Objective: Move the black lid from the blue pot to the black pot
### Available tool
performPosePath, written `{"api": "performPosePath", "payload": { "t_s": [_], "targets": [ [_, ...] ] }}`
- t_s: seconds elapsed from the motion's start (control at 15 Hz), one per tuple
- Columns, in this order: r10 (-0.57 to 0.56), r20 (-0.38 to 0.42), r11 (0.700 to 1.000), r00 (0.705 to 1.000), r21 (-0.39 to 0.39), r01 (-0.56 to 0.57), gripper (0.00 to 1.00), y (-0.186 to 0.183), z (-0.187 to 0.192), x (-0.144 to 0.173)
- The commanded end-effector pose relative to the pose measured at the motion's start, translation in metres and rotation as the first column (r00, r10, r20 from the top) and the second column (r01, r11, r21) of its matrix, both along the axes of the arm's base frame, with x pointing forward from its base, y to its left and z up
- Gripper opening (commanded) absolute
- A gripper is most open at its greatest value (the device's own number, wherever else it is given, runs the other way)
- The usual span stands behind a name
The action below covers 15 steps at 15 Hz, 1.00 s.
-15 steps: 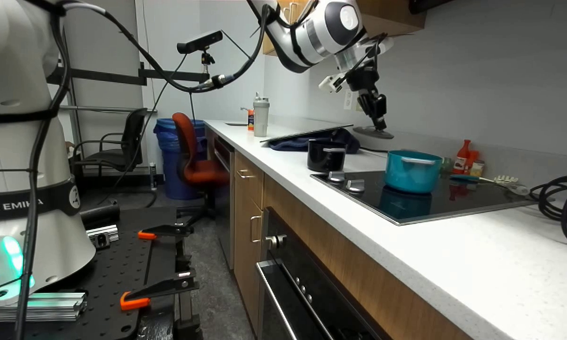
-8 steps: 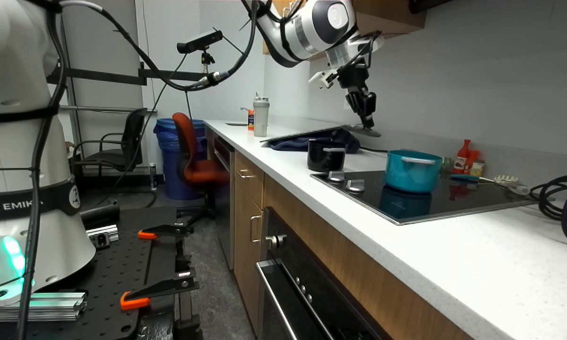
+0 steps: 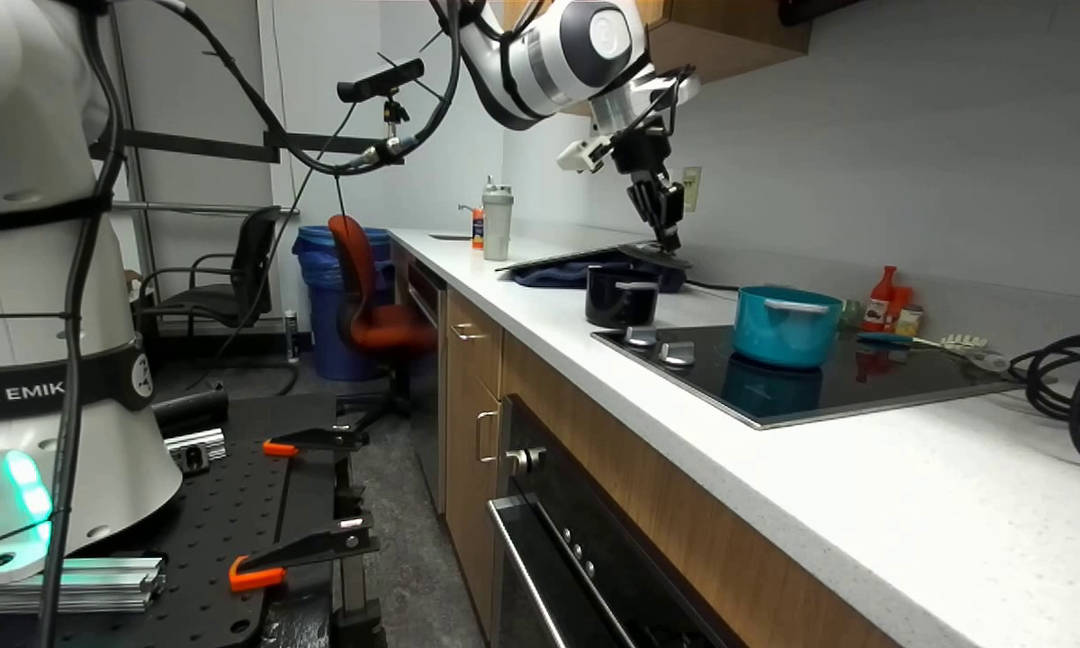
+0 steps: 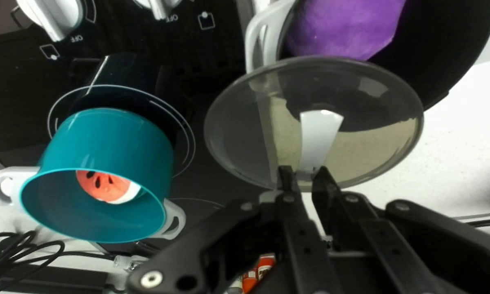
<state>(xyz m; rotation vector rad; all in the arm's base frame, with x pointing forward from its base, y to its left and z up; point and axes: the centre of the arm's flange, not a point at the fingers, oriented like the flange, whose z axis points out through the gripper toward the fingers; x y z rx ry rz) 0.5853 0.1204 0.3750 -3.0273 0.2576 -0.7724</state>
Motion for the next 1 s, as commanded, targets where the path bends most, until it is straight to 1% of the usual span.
{"api": "performPosePath", "payload": {
  "t_s": [0.0,0.53,0.93],
  "targets": [
    [0.051,0.009,0.998,0.999,0.027,-0.051,0.04,0.012,0.003,-0.026],
    [0.119,-0.006,0.992,0.993,0.040,-0.119,0.04,0.042,-0.008,-0.035],
    [0.147,-0.009,0.989,0.989,0.024,-0.147,0.04,0.043,-0.012,-0.031]
  ]
}}
